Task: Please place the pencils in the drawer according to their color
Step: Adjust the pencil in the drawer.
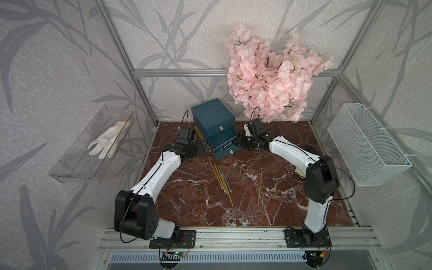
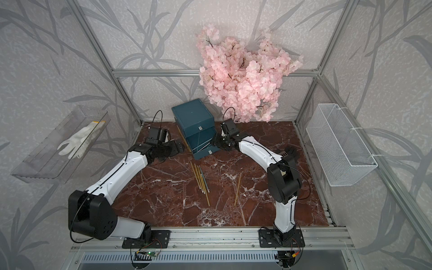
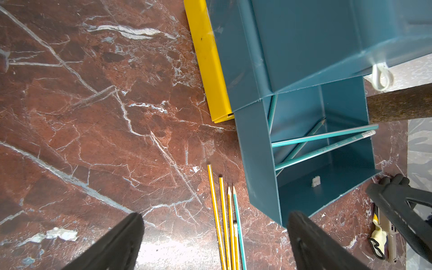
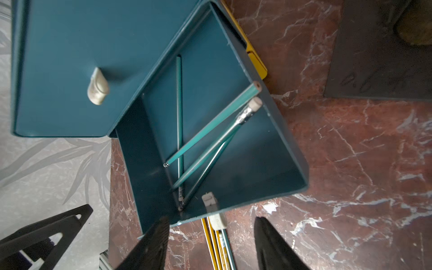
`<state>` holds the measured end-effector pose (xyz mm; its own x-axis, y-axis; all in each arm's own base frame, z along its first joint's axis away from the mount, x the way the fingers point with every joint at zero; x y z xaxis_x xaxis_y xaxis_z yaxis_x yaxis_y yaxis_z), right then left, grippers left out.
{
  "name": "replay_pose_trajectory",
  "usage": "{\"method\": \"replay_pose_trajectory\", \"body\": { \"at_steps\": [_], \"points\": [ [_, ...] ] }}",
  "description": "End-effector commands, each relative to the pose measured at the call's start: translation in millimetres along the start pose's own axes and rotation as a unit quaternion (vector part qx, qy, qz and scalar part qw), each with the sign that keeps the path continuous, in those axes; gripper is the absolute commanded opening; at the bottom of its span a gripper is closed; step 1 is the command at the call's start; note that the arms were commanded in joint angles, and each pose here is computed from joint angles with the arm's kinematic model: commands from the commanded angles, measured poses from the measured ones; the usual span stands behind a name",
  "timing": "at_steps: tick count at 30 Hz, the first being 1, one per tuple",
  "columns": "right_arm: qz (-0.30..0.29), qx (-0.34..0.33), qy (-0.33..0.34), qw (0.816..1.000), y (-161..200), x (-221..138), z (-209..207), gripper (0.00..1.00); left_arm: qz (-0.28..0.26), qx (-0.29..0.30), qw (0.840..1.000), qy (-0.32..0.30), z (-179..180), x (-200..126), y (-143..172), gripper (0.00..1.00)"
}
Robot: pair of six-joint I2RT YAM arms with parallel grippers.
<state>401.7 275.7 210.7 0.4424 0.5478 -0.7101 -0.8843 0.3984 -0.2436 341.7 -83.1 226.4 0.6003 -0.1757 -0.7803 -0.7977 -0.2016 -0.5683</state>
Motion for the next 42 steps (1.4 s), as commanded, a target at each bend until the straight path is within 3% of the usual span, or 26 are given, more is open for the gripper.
{"method": "replay_pose_trajectory", "body": {
  "at_steps": [1,16,42],
  "points": [
    [-0.007,-0.024,0.011,1.0,-8.1,-1.4,4.8,0.61,-0.017,0.004,1.0,0.0,-3.2,-4.7,-8.9,1.0],
    [-0.042,-0.05,-0.004,0.998,-6.8,-41.5,26.6,0.6,-0.016,0.001,1.0,0.003,-3.1,-3.7,-6.7,1.0],
    [-0.012,-0.068,0.067,0.995,-24.3,34.3,18.4,0.59,-0.021,0.001,1.0,-0.003,-0.9,-7.4,-5.9,1.0]
  ]
}}
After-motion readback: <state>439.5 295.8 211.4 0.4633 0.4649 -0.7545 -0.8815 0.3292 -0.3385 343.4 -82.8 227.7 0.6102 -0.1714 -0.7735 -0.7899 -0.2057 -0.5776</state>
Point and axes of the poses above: each gripper's point midway between its finger pads, its own x axis out along the fingers, its own z axis along the line the jaws close on, y = z × x, the point moved 6 cm from there along -x, back along the fingers, and after that the axes turned 12 degrees about x, right-handed, at the moved point
